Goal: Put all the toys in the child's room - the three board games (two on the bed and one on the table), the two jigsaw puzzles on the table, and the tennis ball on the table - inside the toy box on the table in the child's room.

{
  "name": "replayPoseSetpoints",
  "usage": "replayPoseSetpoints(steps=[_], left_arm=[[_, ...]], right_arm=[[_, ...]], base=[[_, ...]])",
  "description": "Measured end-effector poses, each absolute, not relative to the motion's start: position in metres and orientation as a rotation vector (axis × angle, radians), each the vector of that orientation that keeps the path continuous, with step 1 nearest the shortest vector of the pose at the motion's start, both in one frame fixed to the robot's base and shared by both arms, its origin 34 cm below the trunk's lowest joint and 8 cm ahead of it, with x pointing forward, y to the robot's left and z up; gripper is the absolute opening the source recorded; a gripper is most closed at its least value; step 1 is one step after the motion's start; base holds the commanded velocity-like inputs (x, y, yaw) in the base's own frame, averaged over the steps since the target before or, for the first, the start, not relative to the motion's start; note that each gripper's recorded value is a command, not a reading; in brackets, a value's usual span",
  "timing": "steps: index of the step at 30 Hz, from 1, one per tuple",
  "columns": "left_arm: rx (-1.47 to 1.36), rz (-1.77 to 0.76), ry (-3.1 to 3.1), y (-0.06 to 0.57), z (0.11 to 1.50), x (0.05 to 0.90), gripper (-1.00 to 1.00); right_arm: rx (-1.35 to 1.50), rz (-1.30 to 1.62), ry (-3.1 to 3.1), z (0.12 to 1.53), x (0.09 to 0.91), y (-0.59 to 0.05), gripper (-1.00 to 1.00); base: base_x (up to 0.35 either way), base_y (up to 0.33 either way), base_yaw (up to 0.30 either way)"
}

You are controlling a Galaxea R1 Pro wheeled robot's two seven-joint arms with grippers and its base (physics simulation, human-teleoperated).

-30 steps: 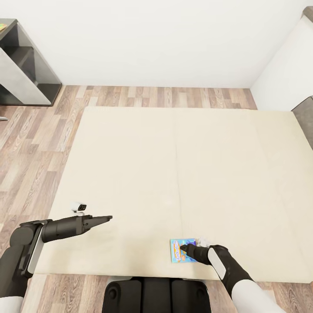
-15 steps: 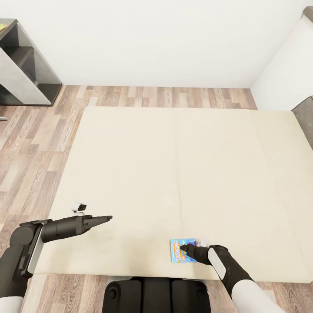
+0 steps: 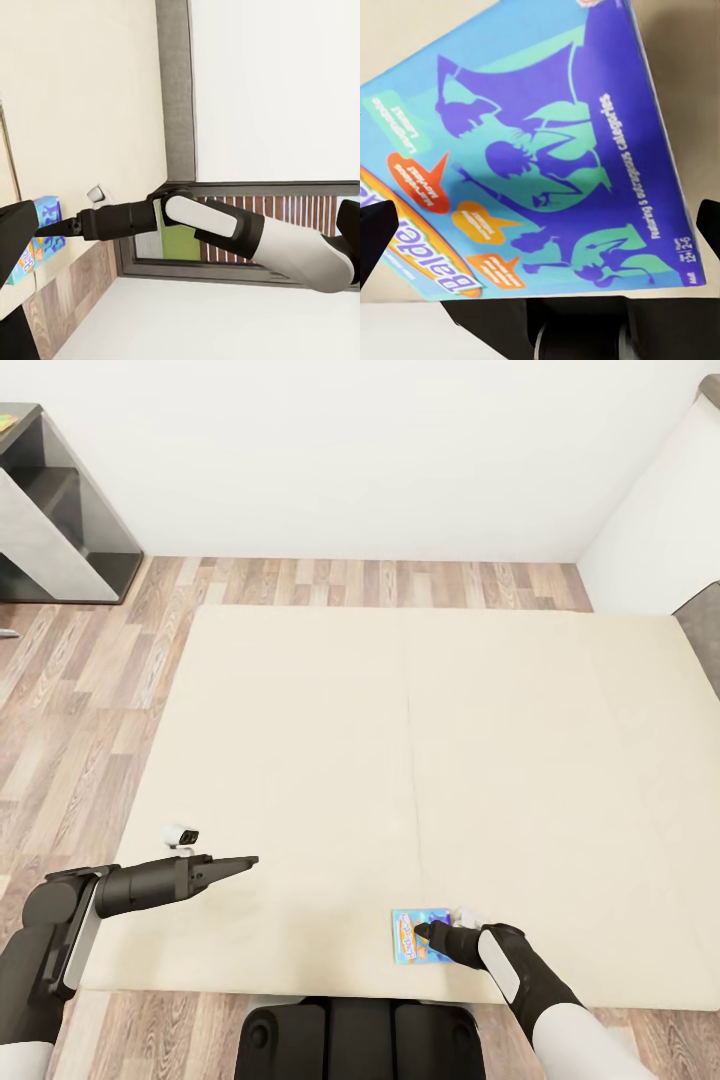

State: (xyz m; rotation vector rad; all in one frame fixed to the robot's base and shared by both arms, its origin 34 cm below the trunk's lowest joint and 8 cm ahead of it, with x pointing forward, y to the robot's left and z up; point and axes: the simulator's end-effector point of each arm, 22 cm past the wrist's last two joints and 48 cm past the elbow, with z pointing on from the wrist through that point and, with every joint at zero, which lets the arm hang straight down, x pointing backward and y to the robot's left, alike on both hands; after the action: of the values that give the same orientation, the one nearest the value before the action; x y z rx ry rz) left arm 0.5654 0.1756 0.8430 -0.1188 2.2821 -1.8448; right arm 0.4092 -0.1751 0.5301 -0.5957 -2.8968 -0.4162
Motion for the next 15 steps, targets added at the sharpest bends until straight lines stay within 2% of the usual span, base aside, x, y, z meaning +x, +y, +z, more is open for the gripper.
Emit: replayPoseSetpoints(steps=[15], left_arm=[[-0.119,-1.845,2.282,0.1755,0.843,0.5654,1.0]], right_arm=[[-0.596,-0.416,-2.897,0.5301,0.4091,-0.1751,1.0]], base=[[0.0,0.065,0.0]])
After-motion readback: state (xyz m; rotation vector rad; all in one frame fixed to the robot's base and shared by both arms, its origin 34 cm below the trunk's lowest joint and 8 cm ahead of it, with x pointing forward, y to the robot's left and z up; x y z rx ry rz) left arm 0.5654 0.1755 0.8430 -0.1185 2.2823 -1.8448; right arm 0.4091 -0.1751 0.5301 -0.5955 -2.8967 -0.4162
